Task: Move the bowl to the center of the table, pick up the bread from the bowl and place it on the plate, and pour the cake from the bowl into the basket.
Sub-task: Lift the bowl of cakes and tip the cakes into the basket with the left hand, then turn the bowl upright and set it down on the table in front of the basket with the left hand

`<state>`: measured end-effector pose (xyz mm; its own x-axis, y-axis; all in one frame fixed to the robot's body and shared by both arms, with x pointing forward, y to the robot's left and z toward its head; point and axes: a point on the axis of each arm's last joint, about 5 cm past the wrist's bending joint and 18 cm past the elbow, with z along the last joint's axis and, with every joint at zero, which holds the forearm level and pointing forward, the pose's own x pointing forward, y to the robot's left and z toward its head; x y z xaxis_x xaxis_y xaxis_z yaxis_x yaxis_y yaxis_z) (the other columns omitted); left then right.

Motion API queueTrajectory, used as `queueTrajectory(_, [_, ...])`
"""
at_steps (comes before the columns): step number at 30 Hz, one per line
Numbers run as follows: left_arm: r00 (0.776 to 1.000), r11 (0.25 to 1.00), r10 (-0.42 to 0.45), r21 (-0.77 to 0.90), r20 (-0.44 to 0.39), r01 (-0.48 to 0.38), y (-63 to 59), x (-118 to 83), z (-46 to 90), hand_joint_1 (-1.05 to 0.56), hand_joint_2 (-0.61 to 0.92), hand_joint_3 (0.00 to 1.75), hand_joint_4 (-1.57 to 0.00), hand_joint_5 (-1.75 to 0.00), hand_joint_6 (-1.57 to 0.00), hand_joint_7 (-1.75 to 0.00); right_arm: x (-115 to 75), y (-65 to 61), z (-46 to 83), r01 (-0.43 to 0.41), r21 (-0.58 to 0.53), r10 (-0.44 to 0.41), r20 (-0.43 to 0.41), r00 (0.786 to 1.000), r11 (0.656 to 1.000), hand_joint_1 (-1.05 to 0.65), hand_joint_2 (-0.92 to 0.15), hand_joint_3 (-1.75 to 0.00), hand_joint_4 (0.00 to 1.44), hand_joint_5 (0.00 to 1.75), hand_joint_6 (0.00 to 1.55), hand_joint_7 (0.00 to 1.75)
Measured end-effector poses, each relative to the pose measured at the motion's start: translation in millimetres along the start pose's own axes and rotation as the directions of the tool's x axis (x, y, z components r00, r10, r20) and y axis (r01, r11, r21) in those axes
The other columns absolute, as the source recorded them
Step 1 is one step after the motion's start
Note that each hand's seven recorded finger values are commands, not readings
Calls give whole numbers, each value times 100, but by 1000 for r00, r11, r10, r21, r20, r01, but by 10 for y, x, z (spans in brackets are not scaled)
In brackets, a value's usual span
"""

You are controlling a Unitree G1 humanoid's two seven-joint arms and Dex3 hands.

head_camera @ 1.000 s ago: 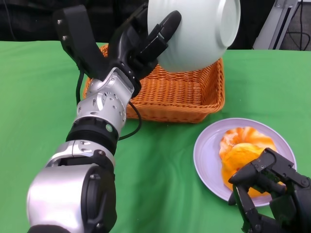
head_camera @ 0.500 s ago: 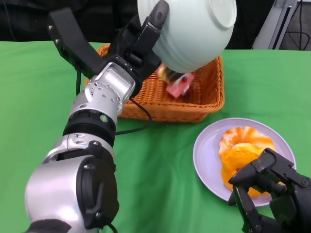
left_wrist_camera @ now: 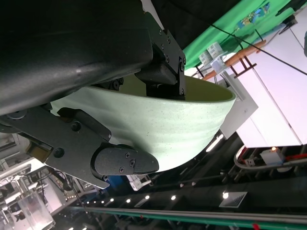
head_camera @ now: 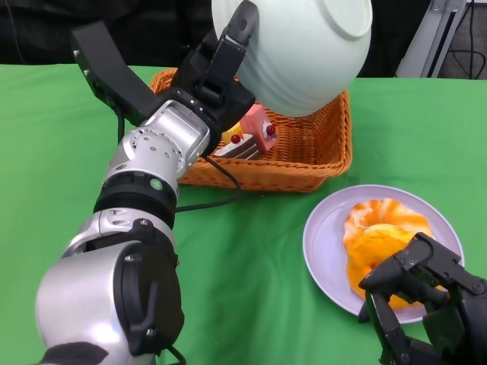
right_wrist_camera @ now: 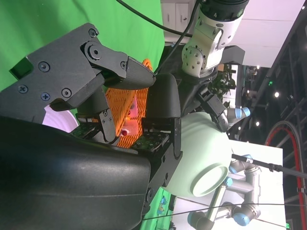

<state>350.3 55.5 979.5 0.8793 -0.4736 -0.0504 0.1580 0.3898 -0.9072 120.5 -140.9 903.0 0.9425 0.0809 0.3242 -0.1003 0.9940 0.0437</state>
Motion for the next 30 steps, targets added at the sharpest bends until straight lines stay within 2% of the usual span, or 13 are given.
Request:
queueTrajectory(4, [1000,999,-2,54,1,2,-12,4,2,-19,86,68,-80,-175,-65,-162,-5,-1,-1,1,0,-1,-2,1000,1000,-16,-54,-101,72,161,63,143])
queueTrajectory(7, [999,989,-35,146,14,33,-58,13,19,-18,85,68,-80,-175,-67,-159,-6,-2,-1,1,1,-1,-2,1000,1000,-16,-53,-101,72,161,62,143])
queueTrajectory(10, [994,965,-103,248,38,90,-115,17,53,-18,89,65,-79,-174,-67,-154,-7,-5,0,2,-1,-2,-3,1000,1000,-17,-53,-100,72,161,62,142])
queueTrajectory(14, [976,910,-208,378,59,171,-191,12,107,-21,90,62,-76,-175,-70,-148,-7,-7,1,2,-2,-2,-2,1000,1000,-17,-54,-100,72,161,62,142])
queueTrajectory(17, [953,837,-300,492,47,240,-189,-22,181,-25,82,70,-77,-174,-80,-138,-9,-10,2,4,-3,-4,-2,1000,1000,-17,-53,-101,72,161,63,142])
queueTrajectory(20, [936,780,-352,560,25,278,-206,-57,272,-24,77,76,-81,-168,-88,-128,-9,-13,2,5,-4,-5,-3,1000,1000,-17,-53,-100,71,160,63,141])
queueTrajectory(23, [923,725,-384,625,18,289,-251,-99,384,-23,77,76,-81,-168,-87,-129,-9,-15,2,5,-5,-5,-3,1000,1000,-17,-53,-101,72,160,63,141])
queueTrajectory(24, [921,703,-390,651,15,287,-267,-113,410,-23,74,79,-81,-172,-84,-135,-8,-15,3,5,-5,-5,-3,1000,1000,-17,-53,-101,72,160,63,141])
queueTrajectory(26, [912,618,-410,736,3,275,-275,-168,471,-23,72,82,-80,-174,-78,-143,-6,-16,3,5,-6,-5,-3,1000,1000,-16,-53,-102,72,160,63,141])
queueTrajectory(30, [897,469,-442,851,-5,235,-187,-272,495,-28,70,83,-78,-174,-71,-150,-5,-19,4,0,-6,0,-2,1000,1000,-16,-52,-104,72,160,63,141])
